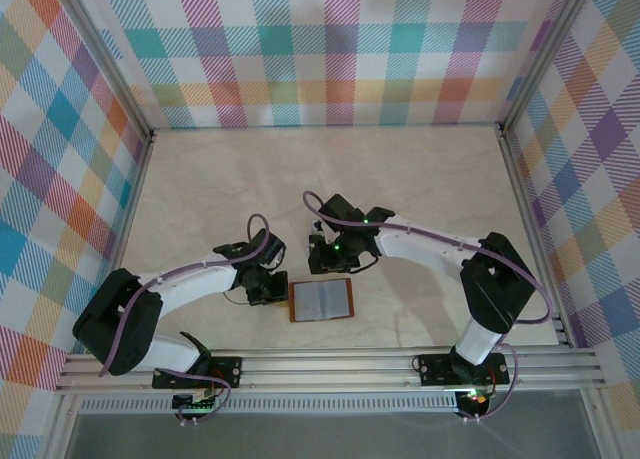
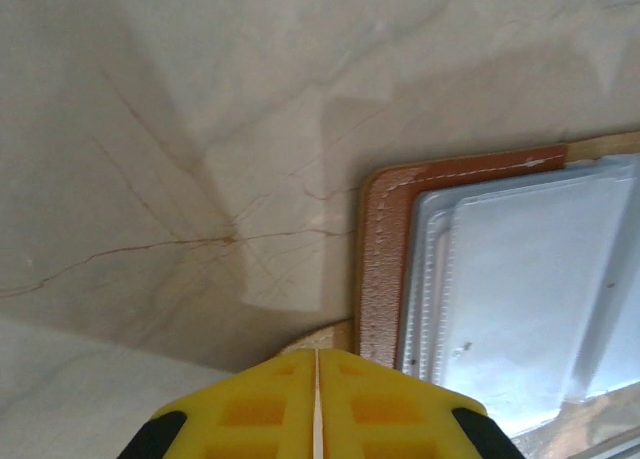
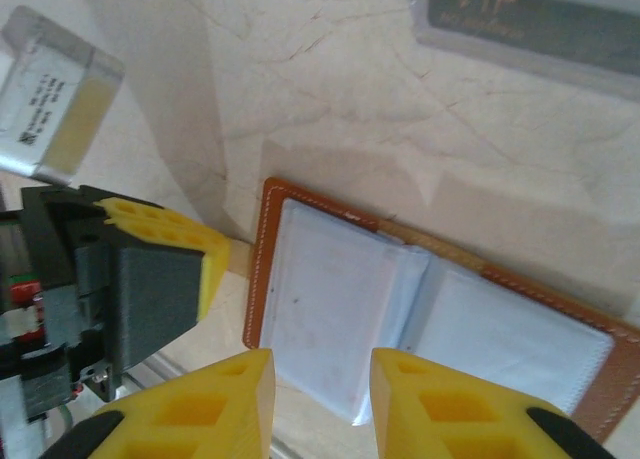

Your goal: Take the credit cards out of the card holder

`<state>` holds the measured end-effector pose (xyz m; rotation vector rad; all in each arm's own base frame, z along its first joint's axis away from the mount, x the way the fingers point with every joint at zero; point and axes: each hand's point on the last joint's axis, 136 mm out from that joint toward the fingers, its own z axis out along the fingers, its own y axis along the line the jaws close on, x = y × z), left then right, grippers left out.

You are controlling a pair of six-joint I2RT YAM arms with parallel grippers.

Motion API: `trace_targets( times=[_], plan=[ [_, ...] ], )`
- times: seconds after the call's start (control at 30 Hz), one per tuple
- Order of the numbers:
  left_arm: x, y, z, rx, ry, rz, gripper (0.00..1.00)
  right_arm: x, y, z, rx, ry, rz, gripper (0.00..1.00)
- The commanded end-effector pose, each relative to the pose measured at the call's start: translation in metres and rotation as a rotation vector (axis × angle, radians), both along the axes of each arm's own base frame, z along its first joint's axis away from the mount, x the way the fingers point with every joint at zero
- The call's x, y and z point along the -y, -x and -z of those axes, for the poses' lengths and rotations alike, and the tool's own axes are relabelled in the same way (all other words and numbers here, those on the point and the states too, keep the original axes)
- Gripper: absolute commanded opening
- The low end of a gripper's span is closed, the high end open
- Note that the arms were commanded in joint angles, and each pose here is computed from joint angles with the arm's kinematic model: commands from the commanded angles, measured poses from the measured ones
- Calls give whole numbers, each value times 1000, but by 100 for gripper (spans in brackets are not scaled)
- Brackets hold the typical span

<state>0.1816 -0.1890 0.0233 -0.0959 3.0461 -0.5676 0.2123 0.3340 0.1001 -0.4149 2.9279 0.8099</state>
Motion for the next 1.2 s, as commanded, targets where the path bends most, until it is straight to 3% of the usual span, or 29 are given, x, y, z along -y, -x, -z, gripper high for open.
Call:
trace_targets(
  times=[0.0, 0.27, 0.43, 0.67, 0.93, 1.17],
  plan=[
    [-8, 3, 10, -10, -33, 11, 10, -3, 6, -5, -38, -34, 41, 32],
    [-14, 9, 20, -25, -61, 18, 10, -19, 26, 14, -124, -37, 49, 30],
    [-17, 12, 24, -35, -71, 24, 10, -39, 36, 25, -173, -68, 51, 21],
    [-16, 16, 27, -45, -58, 22, 10, -60, 45, 46, -231, -59, 41, 17],
    [-17, 18, 26, -42, -54, 14, 10, -53, 48, 71, -253, 46, 60, 18],
    [-20, 21, 27, -47, -62, 15, 11, -24, 48, 80, -211, 223, 80, 28]
  ],
)
